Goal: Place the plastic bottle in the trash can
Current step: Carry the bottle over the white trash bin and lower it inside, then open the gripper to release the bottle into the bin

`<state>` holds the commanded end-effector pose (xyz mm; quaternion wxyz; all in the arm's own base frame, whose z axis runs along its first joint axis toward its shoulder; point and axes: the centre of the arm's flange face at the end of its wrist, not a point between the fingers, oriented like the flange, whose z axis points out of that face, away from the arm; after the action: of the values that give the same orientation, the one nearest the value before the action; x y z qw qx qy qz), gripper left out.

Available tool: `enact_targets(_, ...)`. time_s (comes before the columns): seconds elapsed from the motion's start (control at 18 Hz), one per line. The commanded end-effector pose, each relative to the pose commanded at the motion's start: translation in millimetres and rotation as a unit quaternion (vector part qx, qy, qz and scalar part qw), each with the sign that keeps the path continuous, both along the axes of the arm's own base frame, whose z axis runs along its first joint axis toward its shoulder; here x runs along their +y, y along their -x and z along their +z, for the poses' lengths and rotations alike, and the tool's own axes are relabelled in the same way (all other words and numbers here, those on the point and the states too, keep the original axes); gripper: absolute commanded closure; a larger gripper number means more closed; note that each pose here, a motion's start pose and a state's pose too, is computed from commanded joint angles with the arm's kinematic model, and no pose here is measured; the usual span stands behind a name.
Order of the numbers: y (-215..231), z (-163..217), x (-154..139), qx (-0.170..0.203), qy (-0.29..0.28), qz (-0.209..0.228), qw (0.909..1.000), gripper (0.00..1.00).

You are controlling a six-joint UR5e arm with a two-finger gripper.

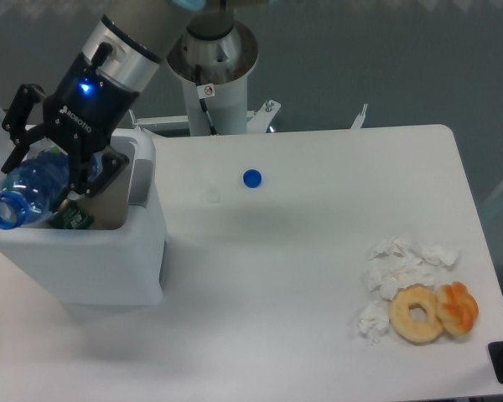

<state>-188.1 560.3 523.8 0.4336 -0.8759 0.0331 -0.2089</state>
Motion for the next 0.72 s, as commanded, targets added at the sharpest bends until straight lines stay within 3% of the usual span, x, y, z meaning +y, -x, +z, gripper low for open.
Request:
enact_targets(0.5,15,-27,1,-0.048,-0.002,-0.009,0.9988,0.27)
enact_targets(0.72,20,-32,-3,-0.050,-0.013,-0.017,0.9985,0.26)
